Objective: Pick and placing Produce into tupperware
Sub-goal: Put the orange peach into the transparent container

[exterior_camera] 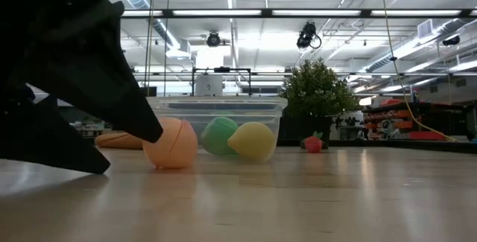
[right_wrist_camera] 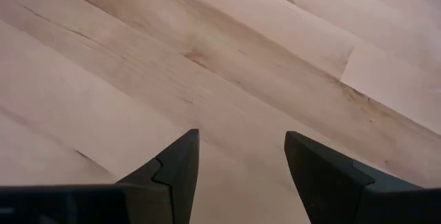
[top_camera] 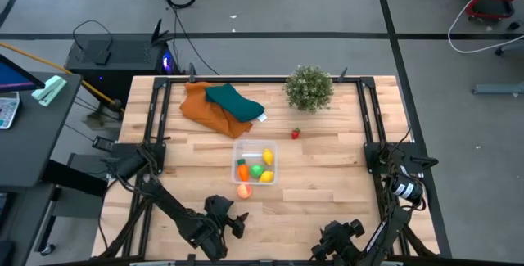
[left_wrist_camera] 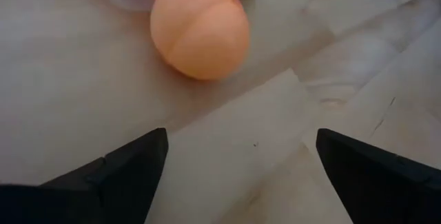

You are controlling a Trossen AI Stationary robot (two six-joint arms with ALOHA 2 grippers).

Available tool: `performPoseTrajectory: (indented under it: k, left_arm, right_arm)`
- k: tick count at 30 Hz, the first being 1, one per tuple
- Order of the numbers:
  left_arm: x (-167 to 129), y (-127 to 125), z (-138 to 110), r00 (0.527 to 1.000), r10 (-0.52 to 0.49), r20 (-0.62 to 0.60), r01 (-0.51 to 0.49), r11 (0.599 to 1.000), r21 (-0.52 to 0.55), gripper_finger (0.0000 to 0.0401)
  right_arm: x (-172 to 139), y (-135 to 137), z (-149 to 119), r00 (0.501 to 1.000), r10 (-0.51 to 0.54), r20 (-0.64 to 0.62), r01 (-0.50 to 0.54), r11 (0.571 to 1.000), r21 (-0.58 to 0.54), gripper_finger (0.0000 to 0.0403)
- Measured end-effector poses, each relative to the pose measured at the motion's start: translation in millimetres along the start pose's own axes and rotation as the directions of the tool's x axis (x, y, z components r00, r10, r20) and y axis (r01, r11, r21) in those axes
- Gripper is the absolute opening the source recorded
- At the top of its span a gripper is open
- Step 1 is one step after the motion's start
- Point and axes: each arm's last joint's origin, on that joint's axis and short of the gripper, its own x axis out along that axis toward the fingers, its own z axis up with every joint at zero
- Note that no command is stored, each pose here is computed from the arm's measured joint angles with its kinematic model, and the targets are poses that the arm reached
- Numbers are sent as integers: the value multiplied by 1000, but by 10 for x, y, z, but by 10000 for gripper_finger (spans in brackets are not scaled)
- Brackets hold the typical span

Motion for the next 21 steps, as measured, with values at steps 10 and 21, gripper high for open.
performPoseTrajectory:
  k: [10, 21]
  left_arm:
    - [259, 90, -117, 995, 26, 100, -29, 999, 29, 384]
    - [400, 93, -39, 991, 58, 117, -64, 997, 50, 384]
  right_arm:
    - [-1, -4, -7, 1000, -16, -23, 16, 1000, -9, 181]
    - [-1, 0, -7, 1000, -12, -26, 12, 1000, -6, 181]
